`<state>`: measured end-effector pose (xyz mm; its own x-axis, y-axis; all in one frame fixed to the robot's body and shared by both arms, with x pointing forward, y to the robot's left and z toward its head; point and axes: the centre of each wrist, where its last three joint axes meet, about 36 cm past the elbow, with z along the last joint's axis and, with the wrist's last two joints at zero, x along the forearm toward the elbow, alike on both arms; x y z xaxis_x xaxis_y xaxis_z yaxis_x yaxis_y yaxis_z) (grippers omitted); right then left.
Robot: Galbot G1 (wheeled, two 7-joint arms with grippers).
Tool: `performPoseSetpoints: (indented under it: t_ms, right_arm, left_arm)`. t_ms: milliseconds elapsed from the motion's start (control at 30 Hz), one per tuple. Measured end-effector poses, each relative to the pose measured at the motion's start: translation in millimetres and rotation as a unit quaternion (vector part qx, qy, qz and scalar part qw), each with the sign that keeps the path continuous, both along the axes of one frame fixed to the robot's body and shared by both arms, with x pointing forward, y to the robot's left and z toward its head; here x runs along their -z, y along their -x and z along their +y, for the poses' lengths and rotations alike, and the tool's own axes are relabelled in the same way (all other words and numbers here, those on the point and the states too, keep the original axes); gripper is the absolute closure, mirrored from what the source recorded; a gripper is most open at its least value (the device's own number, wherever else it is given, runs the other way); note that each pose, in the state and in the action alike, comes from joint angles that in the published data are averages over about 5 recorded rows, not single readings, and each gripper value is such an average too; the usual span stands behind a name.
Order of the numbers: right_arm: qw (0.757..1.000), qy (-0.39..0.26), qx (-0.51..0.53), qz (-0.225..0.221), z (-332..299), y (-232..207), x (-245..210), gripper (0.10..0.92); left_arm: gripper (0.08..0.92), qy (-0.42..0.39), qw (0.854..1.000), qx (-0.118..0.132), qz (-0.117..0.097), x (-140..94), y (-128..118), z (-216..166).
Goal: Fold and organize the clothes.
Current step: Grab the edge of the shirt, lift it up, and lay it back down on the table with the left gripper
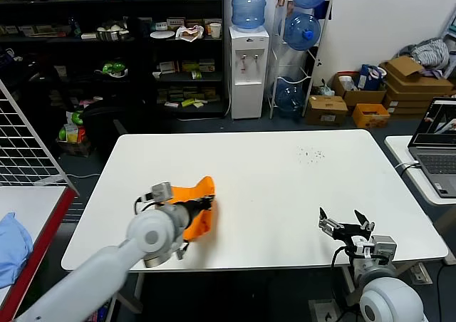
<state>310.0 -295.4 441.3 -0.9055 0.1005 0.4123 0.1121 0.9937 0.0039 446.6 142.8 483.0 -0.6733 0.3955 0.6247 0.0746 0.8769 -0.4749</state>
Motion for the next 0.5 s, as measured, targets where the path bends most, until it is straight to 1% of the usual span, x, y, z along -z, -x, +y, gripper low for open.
performPoseSetpoints:
  t_ms: [233,500]
  right_arm:
    - [1.000,0.001,0.006,-0.003,-4.3,1.8,-3.7,0.101]
    - [1.000,0.004,0.011,-0.007,-10.2,3.5,-9.2,0.101]
  left_arm:
    - [0.908,0.013,0.999,0.033,0.001,6.4,-15.8,-71.1]
    - [0.908,0.014,0.999,0.052,-0.003,8.4,-26.1,-126.5]
